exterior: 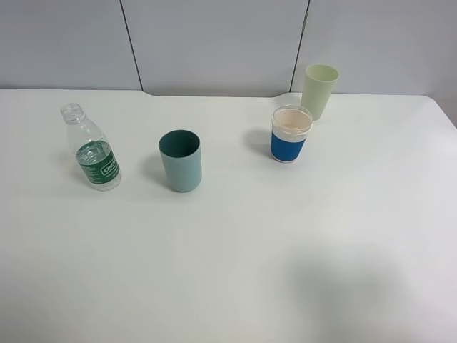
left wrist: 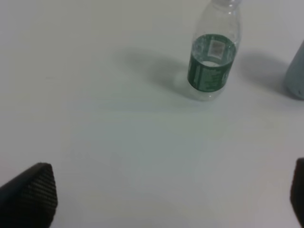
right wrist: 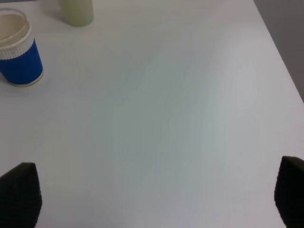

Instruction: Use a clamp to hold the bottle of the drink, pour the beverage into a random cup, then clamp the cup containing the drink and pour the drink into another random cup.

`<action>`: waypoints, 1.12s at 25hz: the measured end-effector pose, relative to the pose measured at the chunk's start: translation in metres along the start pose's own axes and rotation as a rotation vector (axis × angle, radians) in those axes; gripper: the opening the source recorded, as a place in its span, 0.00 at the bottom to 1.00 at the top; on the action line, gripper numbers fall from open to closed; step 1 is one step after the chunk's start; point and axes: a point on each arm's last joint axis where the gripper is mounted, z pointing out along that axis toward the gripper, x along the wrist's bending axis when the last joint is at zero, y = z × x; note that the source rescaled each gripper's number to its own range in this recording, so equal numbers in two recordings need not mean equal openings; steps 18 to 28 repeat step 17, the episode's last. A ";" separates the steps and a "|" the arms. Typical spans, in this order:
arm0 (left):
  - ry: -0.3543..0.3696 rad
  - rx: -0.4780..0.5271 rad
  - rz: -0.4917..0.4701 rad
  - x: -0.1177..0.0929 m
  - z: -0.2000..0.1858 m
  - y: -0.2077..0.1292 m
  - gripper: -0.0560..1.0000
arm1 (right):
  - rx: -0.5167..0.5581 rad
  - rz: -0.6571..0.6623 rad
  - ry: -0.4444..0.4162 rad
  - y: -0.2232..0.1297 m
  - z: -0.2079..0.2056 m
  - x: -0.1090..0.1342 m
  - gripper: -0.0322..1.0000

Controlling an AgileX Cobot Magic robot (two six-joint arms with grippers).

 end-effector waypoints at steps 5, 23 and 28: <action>0.000 0.000 0.000 0.000 0.000 0.000 1.00 | 0.000 0.000 0.000 0.000 0.000 0.000 0.95; 0.000 0.000 0.000 0.000 0.000 0.000 1.00 | 0.000 0.000 0.000 0.000 0.000 0.000 0.95; 0.000 0.000 0.000 0.000 0.000 0.000 1.00 | 0.000 0.000 0.000 0.000 0.000 0.000 0.95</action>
